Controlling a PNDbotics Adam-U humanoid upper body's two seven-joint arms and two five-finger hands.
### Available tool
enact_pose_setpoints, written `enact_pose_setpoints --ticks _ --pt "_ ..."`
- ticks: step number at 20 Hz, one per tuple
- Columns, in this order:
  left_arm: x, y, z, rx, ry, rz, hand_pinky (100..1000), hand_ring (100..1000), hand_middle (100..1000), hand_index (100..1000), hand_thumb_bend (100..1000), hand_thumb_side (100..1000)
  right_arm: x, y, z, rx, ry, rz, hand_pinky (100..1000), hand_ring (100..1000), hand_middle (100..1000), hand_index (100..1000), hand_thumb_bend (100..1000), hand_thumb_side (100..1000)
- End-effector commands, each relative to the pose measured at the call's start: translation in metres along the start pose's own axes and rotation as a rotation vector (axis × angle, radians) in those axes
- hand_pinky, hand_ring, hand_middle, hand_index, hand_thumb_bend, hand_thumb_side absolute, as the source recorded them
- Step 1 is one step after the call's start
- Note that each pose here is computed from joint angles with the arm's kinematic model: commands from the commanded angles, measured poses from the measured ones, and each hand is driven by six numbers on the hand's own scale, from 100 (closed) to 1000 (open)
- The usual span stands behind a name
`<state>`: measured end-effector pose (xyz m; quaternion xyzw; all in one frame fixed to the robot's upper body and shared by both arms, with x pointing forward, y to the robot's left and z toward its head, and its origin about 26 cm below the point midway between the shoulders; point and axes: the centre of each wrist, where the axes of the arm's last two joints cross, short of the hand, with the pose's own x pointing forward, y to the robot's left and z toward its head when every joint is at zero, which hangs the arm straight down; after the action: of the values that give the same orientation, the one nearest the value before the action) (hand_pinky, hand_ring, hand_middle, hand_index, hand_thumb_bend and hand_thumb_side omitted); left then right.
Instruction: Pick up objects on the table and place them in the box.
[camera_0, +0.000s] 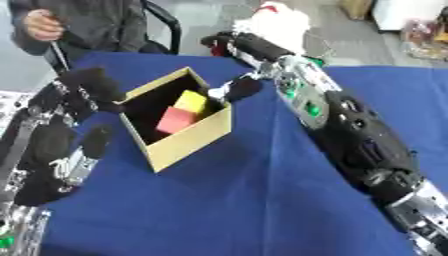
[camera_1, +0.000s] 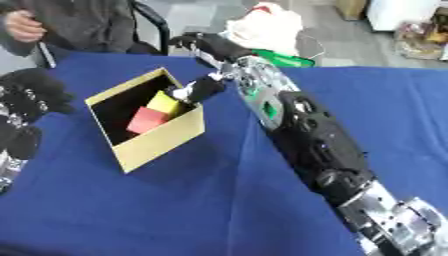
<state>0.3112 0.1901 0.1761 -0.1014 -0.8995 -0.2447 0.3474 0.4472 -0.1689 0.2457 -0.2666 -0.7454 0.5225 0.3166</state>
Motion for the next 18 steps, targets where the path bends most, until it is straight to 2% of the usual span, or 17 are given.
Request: enact_pose_setpoints --ticks 1,5,8,12,18 --pt "0.001 0.010 0.005 0.026 0.016 -0.048 680 720 695 853 399 479 0.009 -0.035 0.017 -0.129 -0.046 -0.148 788 867 765 905 192 502" --pt "-0.004 0.018 0.015 0.082 0.059 -0.087 679 720 694 853 403 485 0.020 -0.040 0.054 -0.207 -0.124 -0.446 781 865 752 892 121 500" --pt "-0.007 0.024 0.022 0.127 0.088 -0.122 676 719 691 853 407 492 0.030 -0.036 0.089 -0.253 -0.162 -0.588 774 857 739 880 100 511" --pt "-0.012 0.027 0.029 0.169 0.123 -0.145 674 720 691 852 414 510 0.037 -0.022 0.120 -0.315 -0.149 -0.690 764 846 722 859 100 522" --pt "-0.017 0.029 0.038 0.198 0.163 -0.172 672 724 694 850 416 533 0.040 0.007 0.142 -0.407 -0.087 -0.766 760 842 713 837 100 530"
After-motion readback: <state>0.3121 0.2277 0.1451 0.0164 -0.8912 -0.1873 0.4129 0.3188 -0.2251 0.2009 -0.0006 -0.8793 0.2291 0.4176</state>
